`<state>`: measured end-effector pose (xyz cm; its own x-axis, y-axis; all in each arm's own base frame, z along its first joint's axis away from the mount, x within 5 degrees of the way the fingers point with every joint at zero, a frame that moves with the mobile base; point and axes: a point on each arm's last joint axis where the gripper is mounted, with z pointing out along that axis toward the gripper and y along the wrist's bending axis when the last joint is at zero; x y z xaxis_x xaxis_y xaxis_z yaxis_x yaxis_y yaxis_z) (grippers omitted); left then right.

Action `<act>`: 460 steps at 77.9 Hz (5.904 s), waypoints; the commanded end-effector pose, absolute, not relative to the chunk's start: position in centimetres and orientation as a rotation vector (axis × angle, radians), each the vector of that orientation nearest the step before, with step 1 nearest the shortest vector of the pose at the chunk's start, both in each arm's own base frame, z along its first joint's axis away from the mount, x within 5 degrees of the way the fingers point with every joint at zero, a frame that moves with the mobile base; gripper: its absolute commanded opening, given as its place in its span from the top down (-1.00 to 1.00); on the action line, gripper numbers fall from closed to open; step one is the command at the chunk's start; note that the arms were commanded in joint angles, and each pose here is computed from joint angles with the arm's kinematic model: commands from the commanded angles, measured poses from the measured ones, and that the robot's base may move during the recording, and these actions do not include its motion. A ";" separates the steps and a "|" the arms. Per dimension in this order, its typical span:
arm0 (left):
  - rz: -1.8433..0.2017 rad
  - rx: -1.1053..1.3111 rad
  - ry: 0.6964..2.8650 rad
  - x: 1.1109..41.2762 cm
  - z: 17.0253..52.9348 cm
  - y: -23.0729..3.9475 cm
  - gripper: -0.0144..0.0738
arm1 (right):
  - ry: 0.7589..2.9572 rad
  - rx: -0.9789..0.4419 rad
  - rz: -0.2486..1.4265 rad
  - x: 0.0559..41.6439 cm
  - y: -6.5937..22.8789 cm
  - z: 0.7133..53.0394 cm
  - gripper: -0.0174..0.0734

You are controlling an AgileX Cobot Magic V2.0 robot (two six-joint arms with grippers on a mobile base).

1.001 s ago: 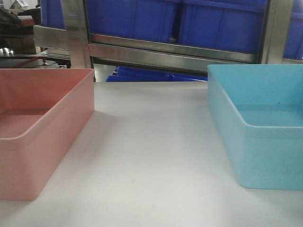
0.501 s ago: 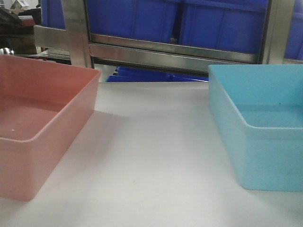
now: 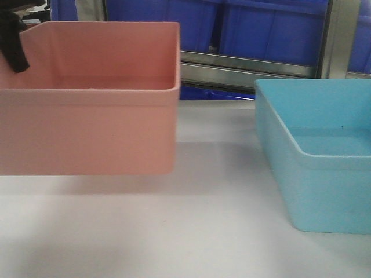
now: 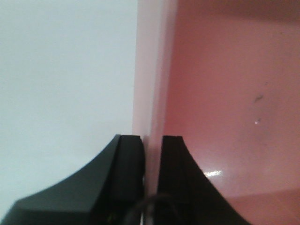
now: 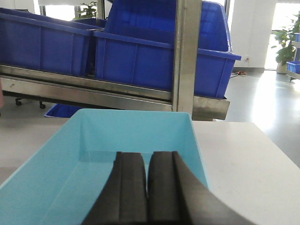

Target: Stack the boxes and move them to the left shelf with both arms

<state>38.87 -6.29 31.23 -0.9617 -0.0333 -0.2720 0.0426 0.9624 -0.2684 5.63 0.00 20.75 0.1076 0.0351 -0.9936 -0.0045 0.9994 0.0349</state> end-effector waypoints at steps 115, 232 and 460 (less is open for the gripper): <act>-0.507 0.459 2.429 27.8 35.1 -14.5 -0.01 | 1.335 0.018 0.019 5.2 0.0 22.4 0.51; -0.404 0.169 1.559 6.6 35.0 -2.7 0.23 | 1.335 0.018 0.019 5.2 0.0 22.4 0.51; -0.406 0.174 1.572 6.6 34.8 -2.8 0.23 | 2.217 0.212 0.086 32.7 -5.2 46.3 0.49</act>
